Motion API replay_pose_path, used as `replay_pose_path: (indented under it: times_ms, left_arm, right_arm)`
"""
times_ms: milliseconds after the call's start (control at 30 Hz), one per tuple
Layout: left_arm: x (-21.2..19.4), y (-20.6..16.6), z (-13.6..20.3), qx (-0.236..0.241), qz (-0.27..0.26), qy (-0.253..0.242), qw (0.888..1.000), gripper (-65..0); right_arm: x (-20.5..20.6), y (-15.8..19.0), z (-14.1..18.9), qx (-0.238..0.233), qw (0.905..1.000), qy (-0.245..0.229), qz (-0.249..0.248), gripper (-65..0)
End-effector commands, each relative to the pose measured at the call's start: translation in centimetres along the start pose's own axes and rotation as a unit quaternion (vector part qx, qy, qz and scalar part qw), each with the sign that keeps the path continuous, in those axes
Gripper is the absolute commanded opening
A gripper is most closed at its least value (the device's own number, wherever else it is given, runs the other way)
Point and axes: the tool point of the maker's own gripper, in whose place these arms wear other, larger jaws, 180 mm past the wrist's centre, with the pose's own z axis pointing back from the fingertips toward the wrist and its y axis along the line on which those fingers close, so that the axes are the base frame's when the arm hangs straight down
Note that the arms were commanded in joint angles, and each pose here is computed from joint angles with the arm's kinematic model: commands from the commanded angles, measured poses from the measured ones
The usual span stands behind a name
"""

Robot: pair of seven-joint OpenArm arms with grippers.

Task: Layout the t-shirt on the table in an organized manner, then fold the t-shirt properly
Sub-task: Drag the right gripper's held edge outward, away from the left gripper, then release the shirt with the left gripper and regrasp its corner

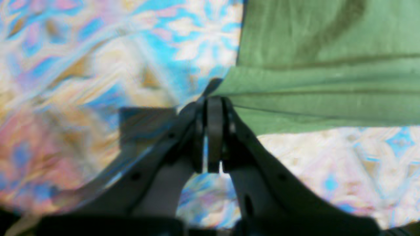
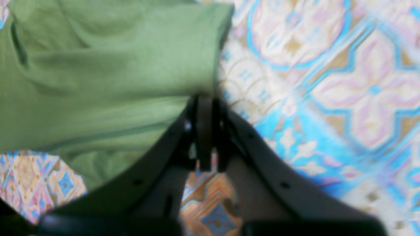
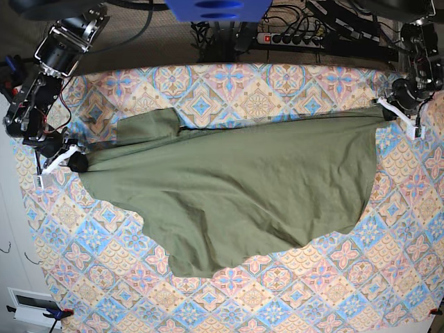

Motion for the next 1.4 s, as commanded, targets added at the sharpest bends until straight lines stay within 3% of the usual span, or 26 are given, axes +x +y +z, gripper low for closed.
replay_pose_path:
  times_ms: [0,233,367,467,667,933,1133,1367]
  left_arm:
    - [1.6,0.8,0.6,0.011,-0.012,-0.018,1.0,-65.0]
    - [1.0,0.5,0.7,0.004,-0.02,-0.008,1.0,-65.0]
    - [-2.1,-0.5,1.0,-0.029,-0.078,0.048,0.995,-64.1]
    - [-4.1,-0.1,1.4,-0.027,-0.079,0.067,0.994,-60.9]
    - [-6.5,0.2,2.0,-0.028,-0.076,0.095,0.992,-60.5]
    - [-6.1,-3.5,2.0,-0.088,-0.031,0.069,0.993,-59.8]
    - [-6.1,-5.0,1.9,-0.109,-0.003,0.057,0.992,-48.7]
    - [-6.3,-6.0,1.6,-0.12,0.01,0.053,0.991,-46.9]
  right_arm:
    - [2.4,-0.9,1.1,-0.012,0.9994,-0.029,0.013,-63.8]
    - [2.2,-1.1,1.2,-0.017,0.9995,-0.018,0.02,-63.9]
    - [1.6,0.4,-0.1,0.001,0.9992,0.002,0.041,-63.9]
    - [1.3,1.0,-0.5,0.007,0.9987,0.011,0.049,-63.9]
    - [1.3,1.0,-0.5,0.007,0.9987,0.011,0.049,-63.9]
    - [1.3,1.0,-0.5,0.007,0.9988,0.01,0.048,-63.9]
    - [1.3,1.0,-0.5,0.007,0.9988,0.01,0.048,-63.9]
    - [1.2,0.9,-0.5,0.007,0.9988,0.011,0.048,-63.9]
